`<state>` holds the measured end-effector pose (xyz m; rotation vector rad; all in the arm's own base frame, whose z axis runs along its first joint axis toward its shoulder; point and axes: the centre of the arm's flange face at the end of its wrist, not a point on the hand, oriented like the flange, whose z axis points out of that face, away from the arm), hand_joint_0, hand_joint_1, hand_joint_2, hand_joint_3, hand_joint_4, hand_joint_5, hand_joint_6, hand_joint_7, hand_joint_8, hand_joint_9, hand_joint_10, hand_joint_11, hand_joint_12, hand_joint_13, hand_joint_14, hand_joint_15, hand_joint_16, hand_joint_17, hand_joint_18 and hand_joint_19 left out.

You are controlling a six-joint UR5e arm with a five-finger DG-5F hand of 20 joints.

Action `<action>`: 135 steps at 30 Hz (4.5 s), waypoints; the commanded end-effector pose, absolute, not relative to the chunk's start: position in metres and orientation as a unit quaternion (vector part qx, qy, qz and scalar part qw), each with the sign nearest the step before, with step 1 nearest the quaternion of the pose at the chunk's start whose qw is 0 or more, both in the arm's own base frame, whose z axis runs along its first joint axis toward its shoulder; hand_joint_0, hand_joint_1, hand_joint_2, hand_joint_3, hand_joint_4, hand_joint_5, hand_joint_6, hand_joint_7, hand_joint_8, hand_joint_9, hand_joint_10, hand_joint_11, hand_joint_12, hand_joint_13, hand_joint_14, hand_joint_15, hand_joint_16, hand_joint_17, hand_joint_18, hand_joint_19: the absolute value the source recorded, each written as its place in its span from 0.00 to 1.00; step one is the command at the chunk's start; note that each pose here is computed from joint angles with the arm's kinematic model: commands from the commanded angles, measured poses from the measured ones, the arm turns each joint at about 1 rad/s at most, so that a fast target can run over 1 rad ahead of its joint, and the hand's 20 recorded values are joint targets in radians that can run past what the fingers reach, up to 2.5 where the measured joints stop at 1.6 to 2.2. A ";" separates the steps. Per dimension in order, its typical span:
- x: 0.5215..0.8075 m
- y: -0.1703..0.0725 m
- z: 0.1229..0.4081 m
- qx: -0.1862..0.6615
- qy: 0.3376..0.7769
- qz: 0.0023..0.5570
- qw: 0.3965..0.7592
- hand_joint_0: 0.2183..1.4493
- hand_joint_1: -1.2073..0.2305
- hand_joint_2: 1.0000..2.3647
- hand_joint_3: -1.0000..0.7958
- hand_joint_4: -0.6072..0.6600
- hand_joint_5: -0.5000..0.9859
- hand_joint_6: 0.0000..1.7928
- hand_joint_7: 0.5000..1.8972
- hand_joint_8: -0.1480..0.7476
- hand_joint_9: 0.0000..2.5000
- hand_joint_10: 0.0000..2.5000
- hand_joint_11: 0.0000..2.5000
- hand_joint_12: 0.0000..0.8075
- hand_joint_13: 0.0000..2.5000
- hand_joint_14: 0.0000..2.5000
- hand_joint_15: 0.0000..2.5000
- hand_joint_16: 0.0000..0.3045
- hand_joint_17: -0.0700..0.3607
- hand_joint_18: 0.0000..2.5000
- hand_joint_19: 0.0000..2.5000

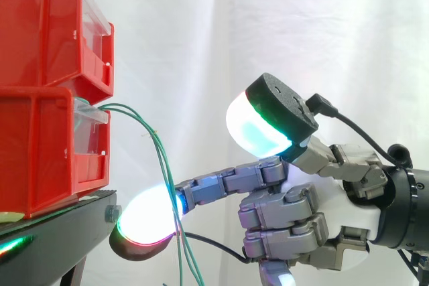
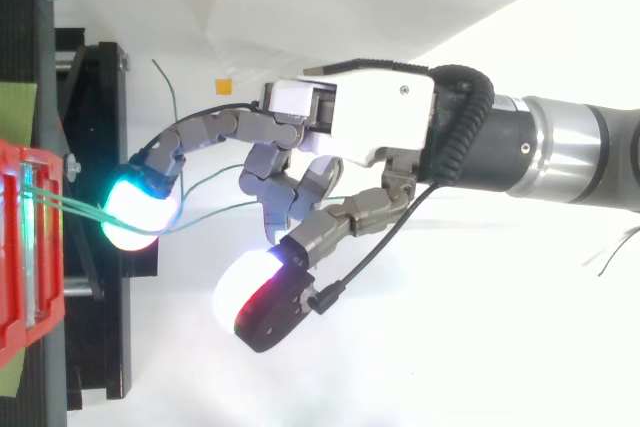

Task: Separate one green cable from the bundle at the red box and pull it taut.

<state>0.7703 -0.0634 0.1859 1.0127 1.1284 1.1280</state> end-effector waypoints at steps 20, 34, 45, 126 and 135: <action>0.770 -0.060 0.185 0.437 0.485 0.486 0.581 0.29 0.31 0.00 0.28 0.73 0.28 0.28 0.44 0.59 0.58 1.00 0.67 0.66 0.58 1.00 0.60 0.19 0.47 0.72 0.11; 0.769 -0.066 0.185 0.442 0.481 0.486 0.581 0.27 0.36 0.00 0.28 0.72 0.30 0.28 0.41 0.58 0.63 1.00 0.67 0.65 0.62 1.00 0.58 0.61 0.48 0.77 0.09; 0.766 -0.080 0.182 0.457 0.479 0.483 0.573 0.31 0.33 0.00 0.28 0.66 0.31 0.28 0.51 0.58 0.64 1.00 0.66 0.65 0.62 1.00 0.58 0.58 0.47 0.78 0.10; 0.781 -0.009 0.201 0.385 0.527 0.424 0.627 0.20 0.30 0.00 0.28 0.76 0.27 0.28 0.25 0.60 0.62 1.00 0.67 0.67 0.62 1.00 0.58 0.69 0.53 0.79 0.06; 0.779 -0.006 0.198 0.387 0.537 0.419 0.621 0.21 0.31 0.00 0.28 0.76 0.27 0.28 0.26 0.60 0.62 1.00 0.68 0.67 0.62 1.00 0.58 0.68 0.52 0.78 0.07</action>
